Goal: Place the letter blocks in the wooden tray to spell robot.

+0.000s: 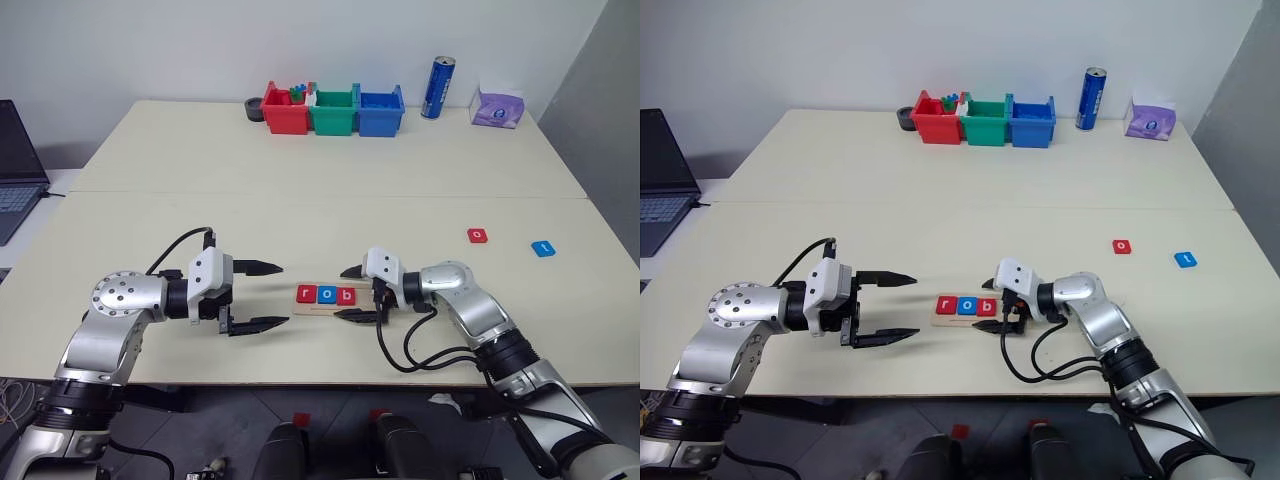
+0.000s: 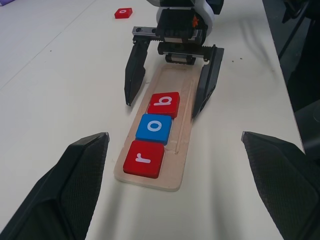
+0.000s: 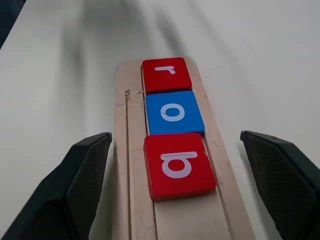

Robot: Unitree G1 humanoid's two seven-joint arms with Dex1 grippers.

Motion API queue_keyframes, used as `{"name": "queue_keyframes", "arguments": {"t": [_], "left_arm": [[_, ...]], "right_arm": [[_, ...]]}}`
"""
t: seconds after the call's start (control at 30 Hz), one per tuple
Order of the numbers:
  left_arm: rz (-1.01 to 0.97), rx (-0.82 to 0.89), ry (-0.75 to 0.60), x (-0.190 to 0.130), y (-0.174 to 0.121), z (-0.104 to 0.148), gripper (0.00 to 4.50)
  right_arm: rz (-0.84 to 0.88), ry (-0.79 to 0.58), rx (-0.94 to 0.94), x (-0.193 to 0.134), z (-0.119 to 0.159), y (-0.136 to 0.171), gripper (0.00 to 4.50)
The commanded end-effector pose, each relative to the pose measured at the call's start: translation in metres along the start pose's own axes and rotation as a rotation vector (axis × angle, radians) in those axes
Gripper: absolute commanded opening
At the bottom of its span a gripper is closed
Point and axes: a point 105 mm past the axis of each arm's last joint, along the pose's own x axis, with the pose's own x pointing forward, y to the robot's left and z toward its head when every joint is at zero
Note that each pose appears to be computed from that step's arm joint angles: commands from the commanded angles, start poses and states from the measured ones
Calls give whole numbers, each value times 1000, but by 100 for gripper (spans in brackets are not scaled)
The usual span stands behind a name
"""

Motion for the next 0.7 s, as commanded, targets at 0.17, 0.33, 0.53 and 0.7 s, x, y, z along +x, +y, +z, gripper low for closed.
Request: {"name": "queue_keyframes", "arguments": {"t": [0.17, 0.33, 0.53, 0.7], "left_arm": [[11, 42, -9, -3, 2, 8, 450], [12, 41, -6, -3, 1, 7, 450], [9, 40, -8, -2, 0, 7, 450], [5, 38, -6, -2, -1, 7, 450]], "right_arm": [[-16, -69, -43, -15, 27, -4, 446], [41, -96, -18, -28, 35, 15, 356], [73, -77, 4, -21, 22, 40, 129], [21, -65, 8, -11, 15, 40, 5]]}}
